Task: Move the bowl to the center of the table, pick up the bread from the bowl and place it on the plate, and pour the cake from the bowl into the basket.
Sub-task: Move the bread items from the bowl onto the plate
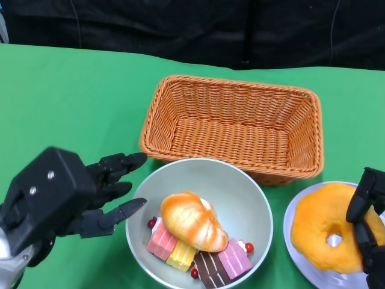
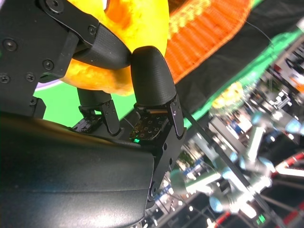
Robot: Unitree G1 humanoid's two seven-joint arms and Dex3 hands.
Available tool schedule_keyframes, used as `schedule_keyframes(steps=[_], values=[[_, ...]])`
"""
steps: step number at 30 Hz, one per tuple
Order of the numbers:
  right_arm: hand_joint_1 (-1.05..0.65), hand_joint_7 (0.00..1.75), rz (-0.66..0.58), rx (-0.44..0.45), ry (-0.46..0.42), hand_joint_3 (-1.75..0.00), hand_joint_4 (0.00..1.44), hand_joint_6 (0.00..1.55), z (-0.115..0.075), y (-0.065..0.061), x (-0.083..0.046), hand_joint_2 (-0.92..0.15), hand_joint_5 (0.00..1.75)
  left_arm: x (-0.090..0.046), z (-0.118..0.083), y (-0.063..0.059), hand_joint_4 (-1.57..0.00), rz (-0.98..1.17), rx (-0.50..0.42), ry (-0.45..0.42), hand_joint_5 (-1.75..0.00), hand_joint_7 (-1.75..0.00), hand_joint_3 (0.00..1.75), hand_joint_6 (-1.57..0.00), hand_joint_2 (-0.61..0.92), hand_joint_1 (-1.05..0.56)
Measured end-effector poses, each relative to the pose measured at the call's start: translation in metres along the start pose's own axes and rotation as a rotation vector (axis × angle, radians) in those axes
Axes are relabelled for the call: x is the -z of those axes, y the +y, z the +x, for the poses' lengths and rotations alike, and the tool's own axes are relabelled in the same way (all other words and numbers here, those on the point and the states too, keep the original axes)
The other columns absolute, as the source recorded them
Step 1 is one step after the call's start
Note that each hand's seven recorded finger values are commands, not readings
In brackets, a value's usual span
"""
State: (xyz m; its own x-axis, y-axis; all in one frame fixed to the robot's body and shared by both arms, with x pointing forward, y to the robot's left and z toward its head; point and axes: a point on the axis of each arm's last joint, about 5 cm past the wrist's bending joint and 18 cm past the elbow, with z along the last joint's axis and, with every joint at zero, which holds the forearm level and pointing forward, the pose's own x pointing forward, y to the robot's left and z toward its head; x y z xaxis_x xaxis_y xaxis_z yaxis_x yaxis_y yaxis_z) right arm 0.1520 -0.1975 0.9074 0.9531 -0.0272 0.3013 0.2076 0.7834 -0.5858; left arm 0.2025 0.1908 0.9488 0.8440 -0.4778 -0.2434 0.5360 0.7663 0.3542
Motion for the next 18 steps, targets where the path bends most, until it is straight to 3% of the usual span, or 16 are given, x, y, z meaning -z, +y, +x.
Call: schedule_keyframes(steps=[2,4,6,7,9,10,11,12,13,15,18], values=[[0.07,1.28,-0.009,-0.025,0.046,-1.56,0.86,0.84,0.0,0.0,0.003,-0.21,1.7,-0.001,-0.002,0.0,-0.21,0.072,-0.012,-0.053,-0.31,-0.04,0.46,-0.23,0.92,-0.56],[0.04,1.05,-0.017,-0.055,0.107,-1.41,0.75,0.81,0.0,0.0,0.005,-0.3,1.53,-0.001,-0.006,0.0,-0.19,0.131,-0.021,-0.093,-0.33,-0.04,0.43,-0.23,0.92,-0.54],[-0.07,0.65,-0.04,-0.09,0.173,-1.04,0.59,0.67,0.001,-0.001,0.005,-0.45,1.08,0.001,-0.011,0.001,-0.15,0.171,-0.033,-0.121,-0.34,-0.04,0.41,-0.23,0.92,-0.51],[-0.1,0.54,-0.055,-0.109,0.195,-0.94,0.56,0.66,0.001,-0.001,0.003,-0.5,0.98,0.001,-0.013,0.001,-0.15,0.187,-0.037,-0.137,-0.34,-0.04,0.41,-0.23,0.92,-0.5],[-0.31,0.21,-0.108,-0.203,0.238,-0.42,0.2,0.37,0.004,-0.005,-0.001,-0.81,0.72,0.001,-0.017,0.002,-0.14,0.226,-0.043,-0.168,-0.36,-0.04,0.39,-0.23,0.92,-0.49],[-0.35,0.16,-0.141,-0.257,0.261,-0.33,0.14,0.33,0.005,-0.008,-0.004,-0.87,0.67,0.001,-0.019,0.002,-0.14,0.24,-0.044,-0.183,-0.37,-0.04,0.38,-0.23,0.92,-0.48],[-0.37,0.13,-0.163,-0.291,0.281,-0.29,0.11,0.3,0.006,-0.011,-0.005,-0.89,0.65,0.001,-0.021,0.003,-0.14,0.251,-0.047,-0.191,-0.37,-0.04,0.38,-0.23,0.92,-0.48],[-0.55,0.07,-0.189,-0.327,0.296,-0.27,0.04,0.18,0.007,-0.012,-0.007,-0.91,0.39,0.001,-0.023,0.004,-0.14,0.274,-0.05,-0.202,-0.39,-0.04,0.35,-0.25,0.92,-0.45],[-0.63,0.05,-0.23,-0.364,0.305,-0.27,0.02,0.14,0.008,-0.015,-0.008,-0.92,0.29,0.001,-0.024,0.004,-0.14,0.316,-0.045,-0.233,-0.4,-0.04,0.32,-0.26,0.92,-0.43],[-0.7,0.03,-0.33,-0.425,0.308,-0.27,0.0,0.11,0.01,-0.019,-0.011,-0.92,0.21,-0.001,-0.027,0.005,-0.13,0.425,-0.026,-0.316,-0.41,-0.04,0.3,-0.26,0.92,-0.41],[-0.8,0.02,-0.453,-0.443,0.296,-0.31,0.0,0.1,0.012,-0.021,-0.013,-0.92,0.15,-0.001,-0.03,0.007,-0.13,0.522,-0.012,-0.376,-0.44,-0.06,0.22,-0.31,0.92,-0.4]])
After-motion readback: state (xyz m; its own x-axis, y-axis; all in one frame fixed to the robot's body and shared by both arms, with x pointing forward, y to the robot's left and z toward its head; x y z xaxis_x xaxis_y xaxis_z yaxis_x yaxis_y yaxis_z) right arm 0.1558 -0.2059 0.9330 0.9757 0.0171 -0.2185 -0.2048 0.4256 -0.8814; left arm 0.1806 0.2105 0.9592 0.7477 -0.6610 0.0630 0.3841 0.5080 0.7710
